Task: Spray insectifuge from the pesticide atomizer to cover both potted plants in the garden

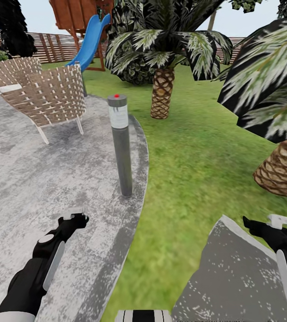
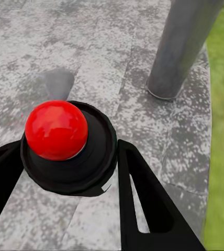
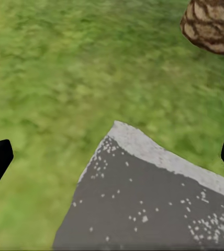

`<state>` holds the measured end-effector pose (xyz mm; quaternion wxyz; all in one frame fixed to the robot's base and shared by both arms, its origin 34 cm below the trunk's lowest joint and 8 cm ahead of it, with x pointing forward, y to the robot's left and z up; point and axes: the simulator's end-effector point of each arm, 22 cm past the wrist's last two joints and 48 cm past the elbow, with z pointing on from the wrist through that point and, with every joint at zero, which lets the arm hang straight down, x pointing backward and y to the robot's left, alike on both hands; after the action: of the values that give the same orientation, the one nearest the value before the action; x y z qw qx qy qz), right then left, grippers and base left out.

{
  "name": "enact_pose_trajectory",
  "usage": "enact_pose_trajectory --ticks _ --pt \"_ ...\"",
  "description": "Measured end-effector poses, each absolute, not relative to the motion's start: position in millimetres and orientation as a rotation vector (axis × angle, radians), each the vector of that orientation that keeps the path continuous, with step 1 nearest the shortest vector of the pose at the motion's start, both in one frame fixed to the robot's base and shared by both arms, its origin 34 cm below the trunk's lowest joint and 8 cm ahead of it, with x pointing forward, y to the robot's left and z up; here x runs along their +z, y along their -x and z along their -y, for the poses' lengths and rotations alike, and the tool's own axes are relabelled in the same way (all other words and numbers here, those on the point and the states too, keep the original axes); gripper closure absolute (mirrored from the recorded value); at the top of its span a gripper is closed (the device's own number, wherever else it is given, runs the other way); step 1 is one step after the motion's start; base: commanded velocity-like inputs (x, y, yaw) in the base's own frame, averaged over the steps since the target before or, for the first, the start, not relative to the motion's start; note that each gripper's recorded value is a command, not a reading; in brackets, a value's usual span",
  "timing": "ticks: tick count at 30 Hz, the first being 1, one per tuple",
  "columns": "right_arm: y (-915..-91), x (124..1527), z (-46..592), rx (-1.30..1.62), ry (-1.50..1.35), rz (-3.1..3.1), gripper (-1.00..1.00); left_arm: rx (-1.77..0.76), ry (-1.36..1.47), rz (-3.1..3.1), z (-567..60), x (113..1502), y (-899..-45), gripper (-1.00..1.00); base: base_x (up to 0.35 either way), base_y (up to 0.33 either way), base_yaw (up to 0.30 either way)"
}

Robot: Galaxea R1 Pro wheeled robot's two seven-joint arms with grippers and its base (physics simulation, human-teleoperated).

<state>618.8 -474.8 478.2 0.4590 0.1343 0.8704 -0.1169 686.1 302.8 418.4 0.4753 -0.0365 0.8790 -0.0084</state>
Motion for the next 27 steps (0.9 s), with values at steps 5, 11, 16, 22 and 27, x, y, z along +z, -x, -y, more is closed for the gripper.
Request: enact_pose_trajectory --ticks 5,11,16,22,27 --pt "-619.2 479.2 473.0 -0.284 -0.327 -2.143 -1.00 -0.022 0.090 -2.146 -302.4 420.2 -686.4 1.00 0.000 0.000 -0.265" --pt "-619.4 480.3 471.6 -0.282 -0.323 -2.142 -1.00 -0.023 0.090 -2.142 -302.1 422.3 -686.7 1.00 0.000 0.000 -0.276" --pt "-619.5 481.7 471.7 -0.283 -0.322 -2.140 -1.00 -0.023 0.090 -2.140 -302.0 424.0 -687.0 1.00 0.000 0.000 -0.283" --pt "-617.2 479.6 471.1 -0.279 -0.327 -2.157 -1.00 -0.024 0.090 -2.137 -302.0 425.6 -687.2 1.00 0.000 0.000 -0.288" --pt "-615.7 478.4 471.1 -0.277 -0.329 -2.168 -1.00 -0.023 0.090 -2.135 -302.1 426.7 -687.4 1.00 0.000 0.000 -0.291"
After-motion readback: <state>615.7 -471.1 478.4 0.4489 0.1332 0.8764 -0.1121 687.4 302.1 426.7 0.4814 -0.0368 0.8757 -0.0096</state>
